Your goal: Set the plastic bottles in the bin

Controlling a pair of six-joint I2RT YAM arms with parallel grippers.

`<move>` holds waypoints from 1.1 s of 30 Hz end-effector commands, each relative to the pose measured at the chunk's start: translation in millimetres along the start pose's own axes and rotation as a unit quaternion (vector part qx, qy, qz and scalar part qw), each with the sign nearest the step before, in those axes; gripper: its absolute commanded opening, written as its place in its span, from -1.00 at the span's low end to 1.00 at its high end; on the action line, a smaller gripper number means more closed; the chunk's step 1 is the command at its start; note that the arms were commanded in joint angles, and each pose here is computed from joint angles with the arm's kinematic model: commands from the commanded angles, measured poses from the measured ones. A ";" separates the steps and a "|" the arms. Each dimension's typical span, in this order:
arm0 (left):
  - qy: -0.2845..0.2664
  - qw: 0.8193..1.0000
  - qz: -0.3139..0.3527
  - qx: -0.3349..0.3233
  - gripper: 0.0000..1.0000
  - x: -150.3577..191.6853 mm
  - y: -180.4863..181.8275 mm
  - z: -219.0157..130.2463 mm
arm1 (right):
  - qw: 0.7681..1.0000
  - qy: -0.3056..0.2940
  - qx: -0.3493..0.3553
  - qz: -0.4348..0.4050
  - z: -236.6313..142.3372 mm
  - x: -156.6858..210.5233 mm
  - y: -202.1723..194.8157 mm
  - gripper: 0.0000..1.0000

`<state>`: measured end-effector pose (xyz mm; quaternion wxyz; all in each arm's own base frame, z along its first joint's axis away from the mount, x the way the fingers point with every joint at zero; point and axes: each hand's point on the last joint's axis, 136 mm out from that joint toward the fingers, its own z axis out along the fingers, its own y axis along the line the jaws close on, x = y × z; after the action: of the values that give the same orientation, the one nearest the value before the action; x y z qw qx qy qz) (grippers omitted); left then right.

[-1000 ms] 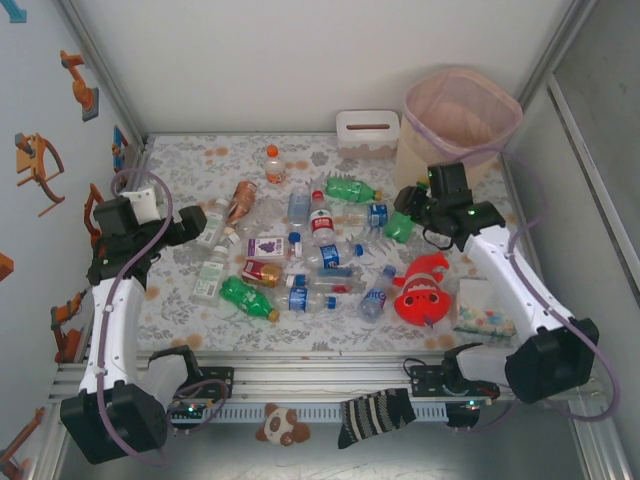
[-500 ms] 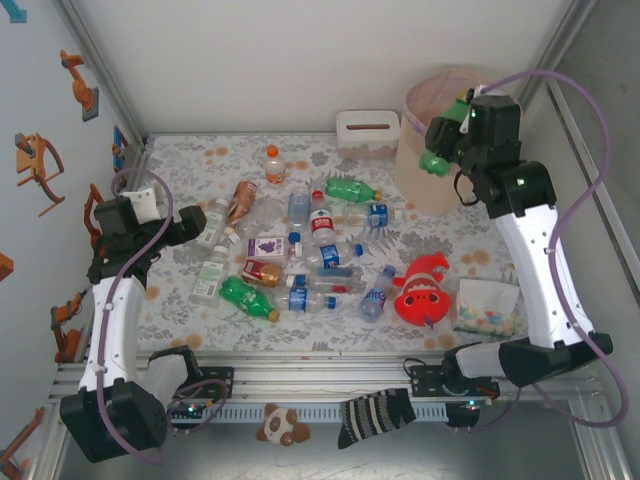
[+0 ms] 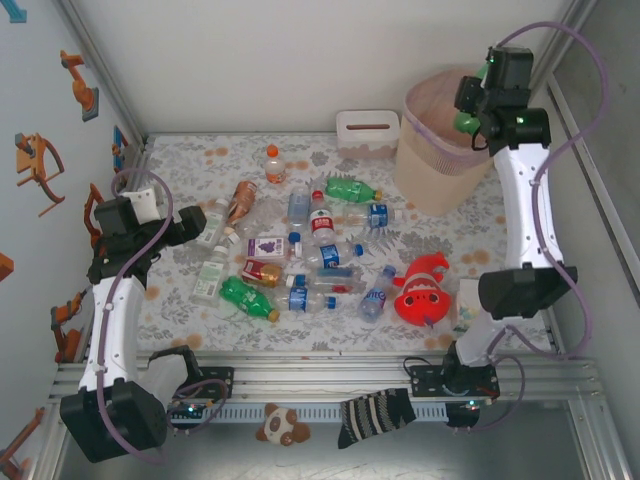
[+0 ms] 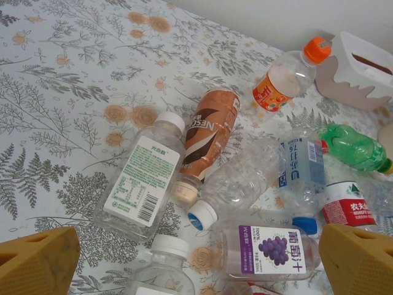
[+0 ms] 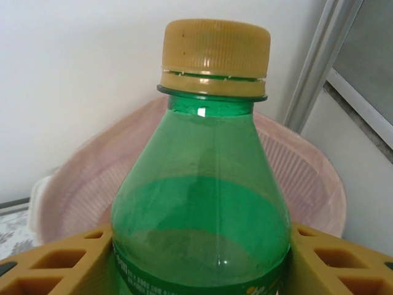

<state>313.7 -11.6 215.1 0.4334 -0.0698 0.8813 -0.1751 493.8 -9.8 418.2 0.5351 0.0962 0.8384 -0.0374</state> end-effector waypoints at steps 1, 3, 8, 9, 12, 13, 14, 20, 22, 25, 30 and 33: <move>-0.002 1.000 -0.001 0.001 0.99 1.0 1.3 0.3 | 0.999 0.029 -0.022 -0.008 25.6 6.9 -0.1 0.18; -0.001 1.000 -0.001 0.000 0.99 1.6 1.5 0.6 | 0.998 0.057 -0.030 -0.013 43.2 19.0 1.3 0.18; -0.001 1.000 -0.001 -0.001 0.99 2.2 1.6 0.5 | 0.991 0.122 -0.044 -0.025 79.5 53.8 6.4 0.18; -0.001 1.000 -0.001 -0.001 0.99 1.9 1.6 0.7 | 0.990 0.134 -0.046 -0.024 86.7 61.7 6.8 0.18; 0.000 1.000 -0.001 0.000 0.99 2.1 1.6 1.0 | 0.984 0.168 -0.054 -0.022 102.7 83.2 9.2 0.18; 0.000 1.000 -0.001 0.000 0.99 2.1 1.6 1.0 | 0.982 0.181 -0.055 -0.023 108.1 91.1 9.2 0.18; 0.000 1.000 -0.002 0.000 0.99 2.1 1.6 1.0 | 0.980 0.192 -0.055 -0.024 111.6 97.6 9.4 0.18; 0.001 1.000 -0.002 0.001 0.99 1.9 1.6 2.1 | 0.966 0.250 -0.049 -0.039 119.4 131.7 6.2 0.17; 0.003 1.000 -0.002 0.002 0.99 2.2 1.8 3.3 | 0.961 0.269 -0.047 -0.045 117.8 141.6 4.5 0.17; 0.005 1.000 -0.004 0.002 0.99 2.6 1.8 3.8 | 0.950 0.304 -0.049 -0.047 112.0 158.1 3.6 0.15; 0.005 1.000 -0.003 0.004 0.99 2.3 1.6 4.7 | 0.932 0.354 -0.069 -0.037 98.0 180.3 8.9 0.12; 0.010 1.000 -0.006 0.008 0.99 3.4 1.0 6.8 | 0.923 0.375 -0.081 -0.030 88.3 187.3 12.8 0.11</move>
<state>314.9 -11.5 208.7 0.4245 -0.0721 0.8852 -0.1763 520.3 4.2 212.9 0.2256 0.0393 0.9730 0.0291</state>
